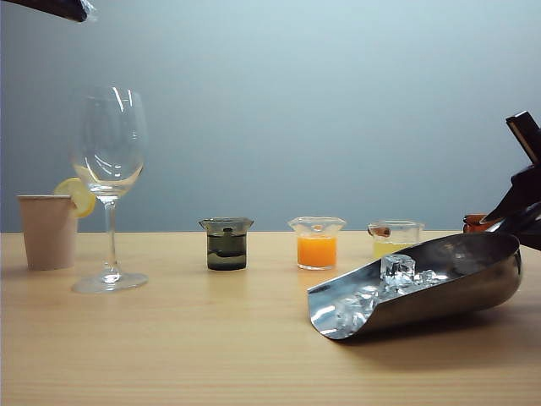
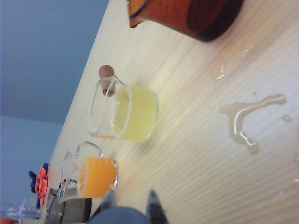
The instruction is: Pick up the ice scoop on the desk filled with ice cubes, pour the ice into the goblet, and finally put the scoop back on the table.
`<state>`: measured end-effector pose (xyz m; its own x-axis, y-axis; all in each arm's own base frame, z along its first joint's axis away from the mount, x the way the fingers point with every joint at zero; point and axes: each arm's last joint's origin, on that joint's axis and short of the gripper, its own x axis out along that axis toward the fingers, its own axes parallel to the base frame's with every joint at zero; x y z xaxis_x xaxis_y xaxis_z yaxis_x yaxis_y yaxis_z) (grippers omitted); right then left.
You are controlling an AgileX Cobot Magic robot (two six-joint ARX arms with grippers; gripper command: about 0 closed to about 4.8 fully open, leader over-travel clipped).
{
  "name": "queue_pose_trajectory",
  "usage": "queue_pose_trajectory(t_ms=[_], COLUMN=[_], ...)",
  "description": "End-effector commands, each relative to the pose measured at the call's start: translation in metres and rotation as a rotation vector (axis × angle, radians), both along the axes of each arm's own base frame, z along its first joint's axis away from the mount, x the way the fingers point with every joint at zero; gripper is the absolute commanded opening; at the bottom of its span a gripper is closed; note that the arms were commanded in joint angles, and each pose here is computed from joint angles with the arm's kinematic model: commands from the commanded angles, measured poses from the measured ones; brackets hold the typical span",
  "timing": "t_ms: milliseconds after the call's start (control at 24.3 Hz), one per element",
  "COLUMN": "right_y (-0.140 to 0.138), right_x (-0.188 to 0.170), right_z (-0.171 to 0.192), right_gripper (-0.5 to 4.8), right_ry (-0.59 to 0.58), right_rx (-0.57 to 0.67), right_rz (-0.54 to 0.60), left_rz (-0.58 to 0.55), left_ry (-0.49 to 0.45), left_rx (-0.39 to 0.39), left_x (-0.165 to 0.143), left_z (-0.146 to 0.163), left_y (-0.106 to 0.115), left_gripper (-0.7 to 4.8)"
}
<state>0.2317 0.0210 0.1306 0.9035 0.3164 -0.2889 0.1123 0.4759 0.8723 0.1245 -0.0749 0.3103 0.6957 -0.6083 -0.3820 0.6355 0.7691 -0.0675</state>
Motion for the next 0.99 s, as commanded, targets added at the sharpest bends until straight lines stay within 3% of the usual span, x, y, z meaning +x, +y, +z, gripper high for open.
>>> queue_pose_trajectory(t_ms=[41, 206, 371, 577, 782, 988], right_y=[0.0, 0.0, 0.001, 0.003, 0.015, 0.04], right_x=[0.0, 0.0, 0.004, 0.011, 0.027, 0.046], right_z=[-0.001, 0.0, 0.004, 0.017, 0.039, 0.073], right_gripper=[-0.08, -0.08, -0.09, -0.09, -0.09, -0.09], right_ry=[0.013, 0.051, 0.043, 0.027, 0.025, 0.026], right_rx=[0.015, 0.149, 0.187, 0.306, 0.337, 0.326], right_rz=[-0.022, -0.046, -0.031, -0.041, 0.011, 0.06], left_rz=[-0.004, -0.015, -0.016, 0.043, 0.103, 0.132], left_ry=[-0.014, -0.038, -0.059, -0.098, -0.152, -0.116], left_rx=[-0.004, 0.015, 0.01, 0.014, 0.002, -0.031], left_x=[0.0, -0.001, -0.007, -0.019, -0.03, -0.033], left_z=[0.002, 0.002, 0.005, 0.009, 0.015, 0.014], left_y=[0.0, 0.001, 0.004, 0.013, 0.021, 0.023], left_gripper=[-0.04, -0.04, -0.04, -0.04, -0.04, -0.04])
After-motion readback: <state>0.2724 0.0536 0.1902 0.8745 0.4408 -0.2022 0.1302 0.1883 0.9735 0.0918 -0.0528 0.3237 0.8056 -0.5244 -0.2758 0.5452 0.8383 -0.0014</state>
